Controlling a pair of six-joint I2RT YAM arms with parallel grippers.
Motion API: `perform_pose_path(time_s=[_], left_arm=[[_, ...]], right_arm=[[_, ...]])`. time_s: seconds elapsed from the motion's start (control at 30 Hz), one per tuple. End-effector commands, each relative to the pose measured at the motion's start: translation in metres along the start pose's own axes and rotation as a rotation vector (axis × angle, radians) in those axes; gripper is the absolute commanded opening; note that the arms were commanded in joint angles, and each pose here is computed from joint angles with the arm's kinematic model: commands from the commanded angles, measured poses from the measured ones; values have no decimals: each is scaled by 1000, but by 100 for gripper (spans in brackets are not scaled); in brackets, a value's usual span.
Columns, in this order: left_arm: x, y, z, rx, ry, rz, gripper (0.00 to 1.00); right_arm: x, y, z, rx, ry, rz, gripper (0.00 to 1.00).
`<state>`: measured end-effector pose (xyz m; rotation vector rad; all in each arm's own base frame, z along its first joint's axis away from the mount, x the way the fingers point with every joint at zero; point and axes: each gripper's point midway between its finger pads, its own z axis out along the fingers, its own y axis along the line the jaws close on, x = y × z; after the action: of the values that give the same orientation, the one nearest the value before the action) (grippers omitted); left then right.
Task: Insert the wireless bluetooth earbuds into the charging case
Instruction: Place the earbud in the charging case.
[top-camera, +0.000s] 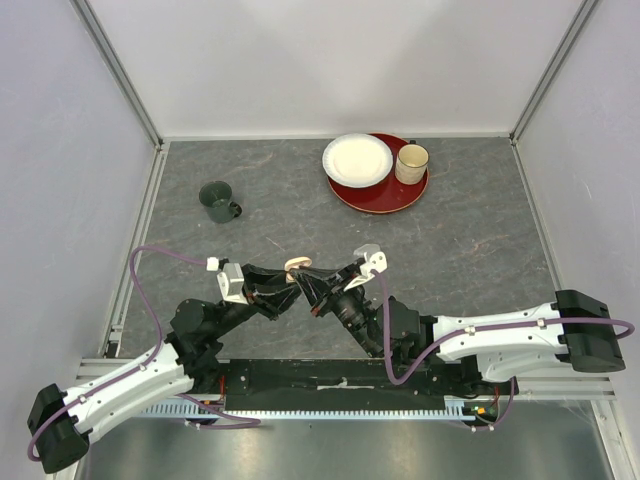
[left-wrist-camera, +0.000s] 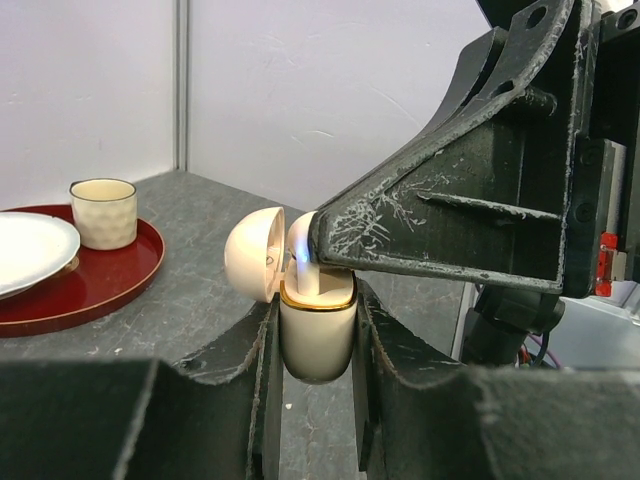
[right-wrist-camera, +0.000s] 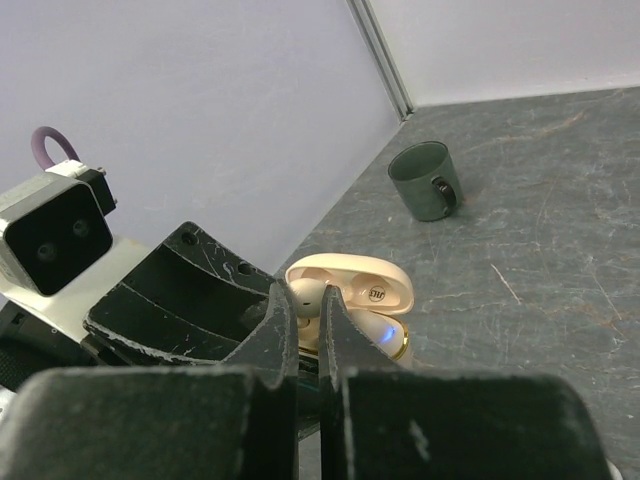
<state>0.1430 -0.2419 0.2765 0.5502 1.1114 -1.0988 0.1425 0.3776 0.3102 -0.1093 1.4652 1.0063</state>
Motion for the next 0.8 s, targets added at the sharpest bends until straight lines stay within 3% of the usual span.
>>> perform_pose_path(time_s=[0.0, 0.17, 0.43, 0.77], left_arm=[[-43, 8, 5, -54, -152, 68, 2], [-43, 6, 5, -40, -146, 61, 2], [-40, 4, 5, -30, -138, 51, 2], [-33, -2, 9, 6, -101, 49, 2]], right_arm=[[7, 4, -7, -17, 58, -74, 0], [3, -2, -10, 7, 72, -92, 1], [-5, -2, -13, 18, 90, -90, 19], [-9, -2, -12, 27, 73, -58, 29]])
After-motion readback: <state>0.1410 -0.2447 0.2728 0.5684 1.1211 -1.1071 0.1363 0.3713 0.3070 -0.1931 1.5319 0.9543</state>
